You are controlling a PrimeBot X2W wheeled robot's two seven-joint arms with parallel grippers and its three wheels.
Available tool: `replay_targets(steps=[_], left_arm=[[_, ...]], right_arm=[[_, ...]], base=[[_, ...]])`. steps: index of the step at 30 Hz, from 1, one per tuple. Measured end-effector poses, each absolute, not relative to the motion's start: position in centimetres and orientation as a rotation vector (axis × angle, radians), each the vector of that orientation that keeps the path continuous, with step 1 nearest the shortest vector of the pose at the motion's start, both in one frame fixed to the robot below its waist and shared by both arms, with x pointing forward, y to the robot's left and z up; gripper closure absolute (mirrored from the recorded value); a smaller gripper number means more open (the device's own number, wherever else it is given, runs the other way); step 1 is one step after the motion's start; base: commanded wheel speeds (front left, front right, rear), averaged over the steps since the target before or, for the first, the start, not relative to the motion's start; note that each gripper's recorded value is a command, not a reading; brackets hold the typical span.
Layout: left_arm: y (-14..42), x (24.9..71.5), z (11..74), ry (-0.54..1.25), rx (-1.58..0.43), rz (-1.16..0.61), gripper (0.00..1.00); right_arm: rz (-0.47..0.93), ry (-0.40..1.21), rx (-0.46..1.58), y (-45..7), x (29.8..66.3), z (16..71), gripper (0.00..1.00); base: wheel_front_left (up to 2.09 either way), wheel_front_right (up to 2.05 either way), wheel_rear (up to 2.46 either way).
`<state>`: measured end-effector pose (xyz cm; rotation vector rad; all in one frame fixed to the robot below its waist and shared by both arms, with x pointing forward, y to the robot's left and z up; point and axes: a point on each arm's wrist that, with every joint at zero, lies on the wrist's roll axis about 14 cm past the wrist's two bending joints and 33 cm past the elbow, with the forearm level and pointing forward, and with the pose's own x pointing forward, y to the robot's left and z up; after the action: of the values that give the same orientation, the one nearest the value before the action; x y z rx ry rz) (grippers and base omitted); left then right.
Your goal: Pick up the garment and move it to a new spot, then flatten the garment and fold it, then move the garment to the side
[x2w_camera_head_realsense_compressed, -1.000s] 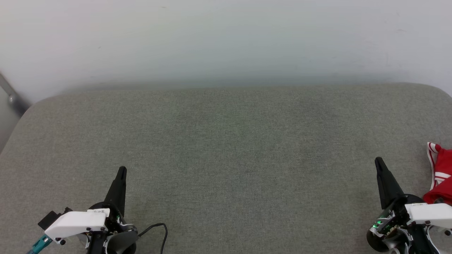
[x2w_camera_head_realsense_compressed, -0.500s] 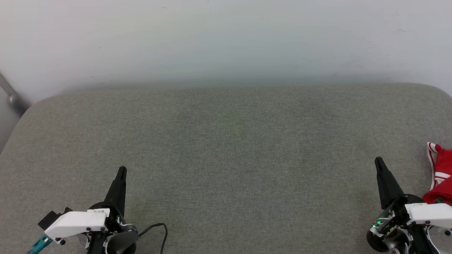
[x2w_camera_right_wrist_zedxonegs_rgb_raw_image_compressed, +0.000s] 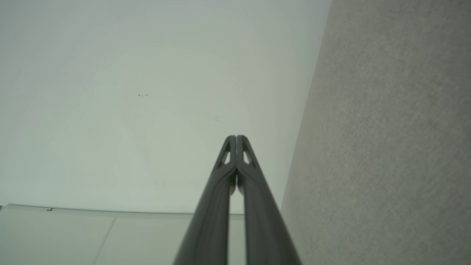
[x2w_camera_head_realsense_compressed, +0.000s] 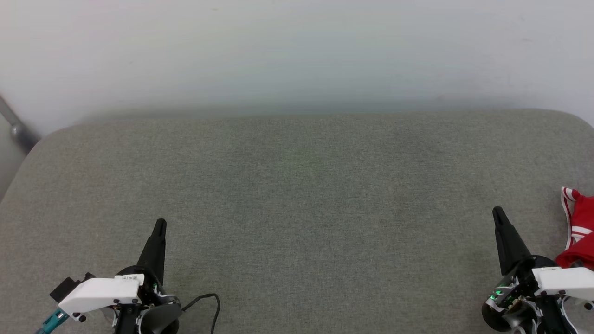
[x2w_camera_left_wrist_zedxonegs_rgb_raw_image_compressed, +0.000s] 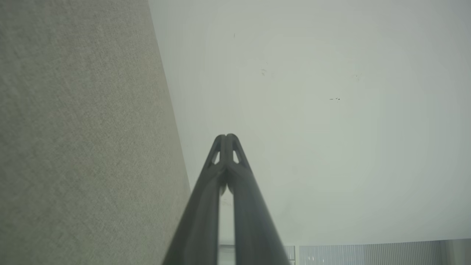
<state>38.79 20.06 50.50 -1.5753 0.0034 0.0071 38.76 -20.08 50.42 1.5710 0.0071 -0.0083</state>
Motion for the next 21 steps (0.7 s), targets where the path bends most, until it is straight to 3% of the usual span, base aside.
replay_targets(steps=[21], left_arm=[[20.07,38.79,50.50,0.003,-1.575,0.007,1.00]], right_arm=[[-0.008,0.007,1.571,-20.08,38.76,50.43,1.00]], base=[[0.00,0.00,0.00]])
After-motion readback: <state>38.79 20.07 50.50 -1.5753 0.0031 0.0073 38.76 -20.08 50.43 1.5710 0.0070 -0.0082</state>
